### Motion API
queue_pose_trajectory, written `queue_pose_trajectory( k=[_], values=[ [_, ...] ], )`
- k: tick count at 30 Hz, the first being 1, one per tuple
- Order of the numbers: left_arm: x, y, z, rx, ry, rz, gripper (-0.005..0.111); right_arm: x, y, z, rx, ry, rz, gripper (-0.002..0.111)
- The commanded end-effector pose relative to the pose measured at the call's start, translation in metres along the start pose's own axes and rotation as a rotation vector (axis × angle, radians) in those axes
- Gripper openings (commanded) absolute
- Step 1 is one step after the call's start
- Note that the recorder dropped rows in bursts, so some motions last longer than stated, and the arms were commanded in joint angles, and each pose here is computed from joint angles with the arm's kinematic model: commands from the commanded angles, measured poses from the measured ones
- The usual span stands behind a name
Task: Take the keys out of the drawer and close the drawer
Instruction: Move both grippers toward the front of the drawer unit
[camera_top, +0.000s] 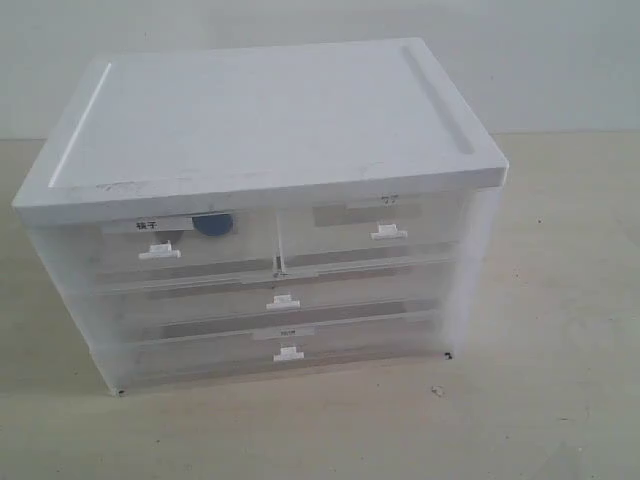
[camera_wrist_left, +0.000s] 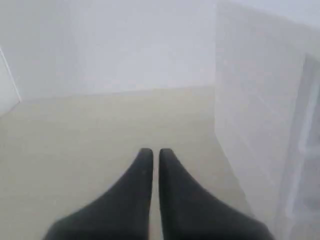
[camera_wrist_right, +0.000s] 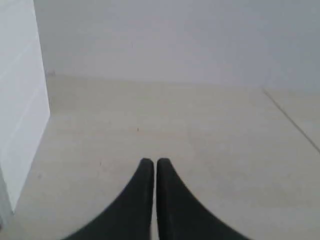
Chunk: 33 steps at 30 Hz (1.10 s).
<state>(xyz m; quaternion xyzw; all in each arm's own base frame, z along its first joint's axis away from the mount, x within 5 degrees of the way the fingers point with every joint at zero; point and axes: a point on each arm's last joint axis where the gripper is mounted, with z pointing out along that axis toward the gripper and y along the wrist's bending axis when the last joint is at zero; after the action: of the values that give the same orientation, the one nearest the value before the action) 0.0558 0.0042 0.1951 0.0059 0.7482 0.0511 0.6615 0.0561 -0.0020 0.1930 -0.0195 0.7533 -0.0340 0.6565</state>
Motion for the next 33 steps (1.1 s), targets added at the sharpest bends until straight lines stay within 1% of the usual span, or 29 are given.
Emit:
queue_pose_trajectory(
  k=[1, 2, 3, 4, 5, 7, 8, 9, 10, 11, 12, 13, 14, 15, 17, 19, 20, 22, 24, 25, 27, 29, 30, 32, 33],
  values=[
    [-0.025, 0.002, -0.004, 0.002, -0.289, -0.165, 0.004, -0.026, 0.0, -0.004, -0.003, -0.296, 0.05, 0.0],
    [-0.03, 0.003, -0.005, 0.006, -0.343, -0.213, 0.004, -0.033, -0.001, -0.007, -0.013, -0.368, 0.121, 0.0],
    [-0.039, 0.004, -0.009, 0.033, -0.451, -0.354, 0.004, -0.037, -0.002, -0.009, -0.038, -0.423, 0.27, 0.0],
    [-0.04, 0.004, -0.01, 0.052, -0.469, -0.433, 0.004, -0.038, -0.002, -0.009, -0.052, -0.437, 0.338, 0.0],
    [-0.04, 0.004, -0.01, 0.095, -0.463, -0.586, 0.004, -0.04, -0.002, -0.01, -0.067, -0.458, 0.389, 0.0],
    [-0.046, -0.003, -0.013, 0.165, -0.519, -0.491, 0.004, -0.043, -0.001, -0.011, -0.077, -0.488, 0.333, 0.0],
    [-0.053, -0.014, -0.016, 0.281, -0.578, -0.388, 0.004, -0.046, 0.003, -0.013, -0.124, -0.519, 0.328, 0.0],
    [-0.054, -0.022, -0.017, 0.369, -0.579, -0.341, 0.004, -0.048, 0.006, -0.015, -0.165, -0.541, 0.317, 0.0],
    [-0.063, -0.036, -0.017, 0.535, -0.542, -0.279, 0.004, -0.052, 0.014, -0.016, -0.261, -0.569, 0.28, 0.0],
    [-0.069, -0.043, -0.016, 0.612, -0.512, -0.234, 0.004, -0.054, 0.019, -0.015, -0.321, -0.572, 0.254, 0.0],
    [-0.077, -0.052, -0.01, 0.718, -0.466, -0.113, 0.004, -0.053, 0.027, -0.009, -0.399, -0.531, 0.211, 0.0],
    [-0.079, -0.055, -0.004, 0.749, -0.441, -0.07, 0.004, -0.051, 0.031, -0.004, -0.431, -0.482, 0.199, 0.0],
    [-0.078, -0.059, 0.011, 0.789, -0.383, -0.006, 0.004, -0.05, 0.036, 0.007, -0.472, -0.384, 0.171, 0.0],
    [-0.077, -0.061, 0.017, 0.808, -0.368, 0.019, 0.004, -0.051, 0.038, 0.011, -0.494, -0.353, 0.163, 0.0],
    [-0.071, -0.066, 0.03, 0.891, -0.312, 0.006, 0.004, -0.054, 0.045, 0.021, -0.563, -0.305, 0.148, 0.0],
    [-0.062, -0.073, 0.037, 1.006, -0.267, 0.029, 0.004, -0.054, 0.053, 0.03, -0.656, -0.271, 0.138, 0.0],
    [-0.055, -0.076, 0.042, 1.045, -0.231, 0.055, 0.004, -0.055, 0.056, 0.033, -0.692, -0.265, 0.124, 0.0],
    [-0.044, -0.079, 0.05, 1.088, -0.185, 0.115, 0.004, -0.053, 0.061, 0.043, -0.753, -0.234, 0.109, 0.0],
    [-0.036, -0.083, 0.054, 1.129, -0.198, 0.143, 0.004, -0.049, 0.064, 0.053, -0.791, -0.205, 0.112, 0.0],
    [-0.032, -0.085, 0.057, 1.132, -0.226, 0.197, 0.004, -0.048, 0.066, 0.057, -0.808, -0.2, 0.106, 0.0],
    [-0.027, -0.089, 0.062, 1.098, -0.269, 0.282, 0.005, -0.047, 0.068, 0.064, -0.832, -0.197, 0.099, 0.0],
    [-0.02, -0.092, 0.069, 1.052, -0.285, 0.379, 0.013, -0.044, 0.07, 0.072, -0.858, -0.184, 0.108, 0.0],
    [-0.017, -0.094, 0.072, 1.026, -0.282, 0.429, 0.019, -0.042, 0.071, 0.075, -0.868, -0.179, 0.111, 0.0],
    [-0.012, -0.096, 0.079, 0.972, -0.265, 0.479, 0.032, -0.039, 0.073, 0.079, -0.887, -0.176, 0.12, 0.0],
    [-0.011, -0.098, 0.082, 0.941, -0.286, 0.526, 0.039, -0.038, 0.073, 0.08, -0.896, -0.183, 0.118, 0.0]
  ],
)
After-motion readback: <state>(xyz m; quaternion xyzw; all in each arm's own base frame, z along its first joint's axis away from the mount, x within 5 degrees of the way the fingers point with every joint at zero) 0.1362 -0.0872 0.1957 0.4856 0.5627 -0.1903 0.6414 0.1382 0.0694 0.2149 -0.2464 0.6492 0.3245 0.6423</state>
